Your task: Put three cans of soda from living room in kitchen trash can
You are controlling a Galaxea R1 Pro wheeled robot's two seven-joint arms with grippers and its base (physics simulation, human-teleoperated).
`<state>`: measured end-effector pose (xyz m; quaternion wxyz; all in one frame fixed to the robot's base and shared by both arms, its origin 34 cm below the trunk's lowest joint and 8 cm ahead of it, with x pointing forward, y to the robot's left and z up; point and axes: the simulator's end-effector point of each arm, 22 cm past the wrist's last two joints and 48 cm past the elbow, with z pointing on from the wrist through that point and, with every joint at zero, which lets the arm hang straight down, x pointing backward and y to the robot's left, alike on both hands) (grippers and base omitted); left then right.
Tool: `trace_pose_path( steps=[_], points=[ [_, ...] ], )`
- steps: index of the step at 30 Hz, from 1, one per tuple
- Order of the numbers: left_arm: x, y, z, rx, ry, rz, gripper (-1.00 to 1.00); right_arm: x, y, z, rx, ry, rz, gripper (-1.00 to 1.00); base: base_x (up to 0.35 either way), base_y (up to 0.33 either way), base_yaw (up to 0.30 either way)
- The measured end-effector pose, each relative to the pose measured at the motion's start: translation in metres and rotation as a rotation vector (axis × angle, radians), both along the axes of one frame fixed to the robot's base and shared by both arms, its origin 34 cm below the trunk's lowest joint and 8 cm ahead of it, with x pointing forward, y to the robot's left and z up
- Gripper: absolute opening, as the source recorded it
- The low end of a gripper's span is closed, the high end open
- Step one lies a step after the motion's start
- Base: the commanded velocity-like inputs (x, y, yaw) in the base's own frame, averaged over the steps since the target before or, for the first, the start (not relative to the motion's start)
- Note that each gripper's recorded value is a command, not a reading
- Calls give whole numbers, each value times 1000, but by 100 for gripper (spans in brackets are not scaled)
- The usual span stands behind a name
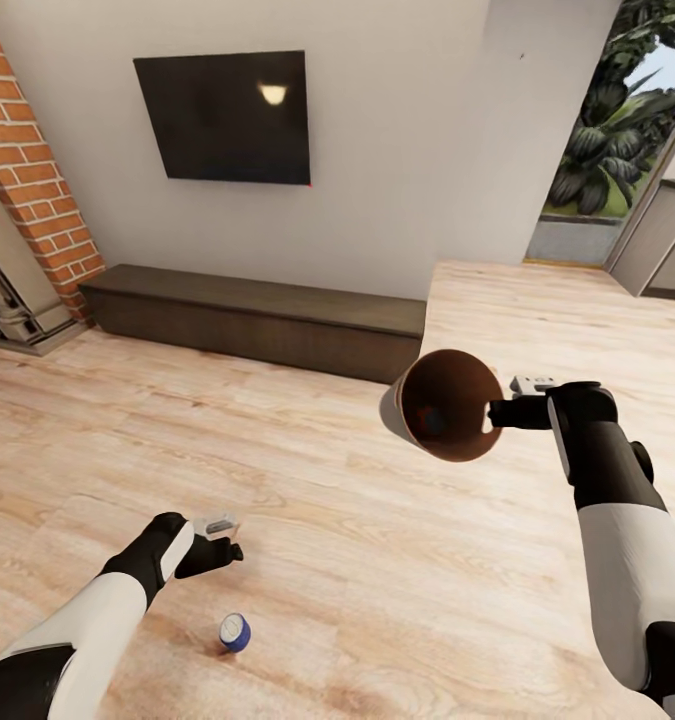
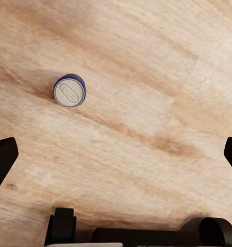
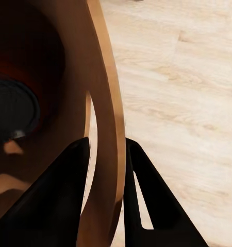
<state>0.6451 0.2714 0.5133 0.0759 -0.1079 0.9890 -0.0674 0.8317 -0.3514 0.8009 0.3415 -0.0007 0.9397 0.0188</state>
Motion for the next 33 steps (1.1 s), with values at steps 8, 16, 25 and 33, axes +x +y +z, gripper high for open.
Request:
trace_pose_path(
  steps=[8, 16, 25, 33],
  points=[
    [-2, -1, -15, -2, 1, -1, 100, -1, 1, -15, -2, 0, 3, -100, 0, 0, 0],
    [-3, -2, -30, -2, 2, -1, 100, -3, 2, -31, -3, 2, 4, -100, 0, 0, 0],
    [-14, -4, -48, -13, 41, -7, 100, -4, 13, -47, 2, -4, 23, -100, 0, 0, 0],
    [-24, -8, -64, -30, 76, -11, 100, -6, 27, -64, 18, -5, 36, -100, 0, 0, 0]
  ],
)
